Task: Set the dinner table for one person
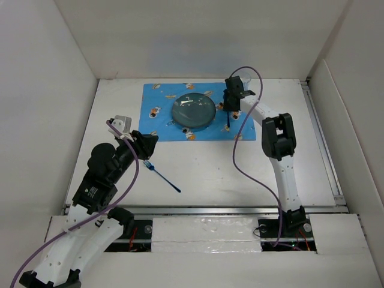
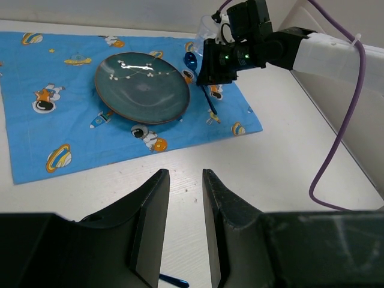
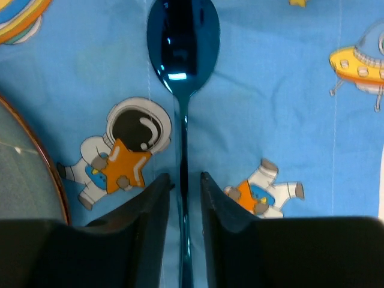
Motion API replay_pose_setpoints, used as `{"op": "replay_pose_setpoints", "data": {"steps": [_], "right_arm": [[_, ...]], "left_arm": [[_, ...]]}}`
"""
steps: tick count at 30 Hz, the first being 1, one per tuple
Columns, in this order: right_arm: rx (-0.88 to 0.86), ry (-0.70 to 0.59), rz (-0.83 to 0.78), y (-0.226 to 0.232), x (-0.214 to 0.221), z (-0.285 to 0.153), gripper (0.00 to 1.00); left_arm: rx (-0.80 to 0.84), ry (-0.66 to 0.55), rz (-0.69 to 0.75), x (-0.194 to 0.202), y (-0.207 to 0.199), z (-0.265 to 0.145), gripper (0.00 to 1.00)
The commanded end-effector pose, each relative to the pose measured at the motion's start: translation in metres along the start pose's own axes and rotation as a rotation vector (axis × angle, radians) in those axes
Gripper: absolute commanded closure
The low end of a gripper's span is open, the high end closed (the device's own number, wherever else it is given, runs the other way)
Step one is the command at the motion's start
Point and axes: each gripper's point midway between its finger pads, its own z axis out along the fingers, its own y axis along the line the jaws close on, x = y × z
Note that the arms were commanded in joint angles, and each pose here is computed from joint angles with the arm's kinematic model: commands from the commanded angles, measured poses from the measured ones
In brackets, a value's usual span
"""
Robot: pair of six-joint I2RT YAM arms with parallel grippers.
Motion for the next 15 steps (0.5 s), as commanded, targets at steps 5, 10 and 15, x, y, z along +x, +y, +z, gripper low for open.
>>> {"op": "replay_pose_setpoints", "data": {"steps": [5,10,15], "right_arm": [[-0.024,-0.219,0.032,-0.003,-0.080,-0.089,0.55],[-0.171,-0.361,-0.052,0.048,-0.080,-0.179,0.84],[-0.564,-0.353,-0.185,0.177,0.063,-0.242,1.00]], "left_arm": [[0.021,-0.047,0.012,-0.014,-0.005,-0.001,0.74],[0.024,-0.058,0.012,-0.016,-0.006,-0.001,0.74],[-0.008,-0.107,0.001,-0.026,-0.001,-0.010,1.00]]}}
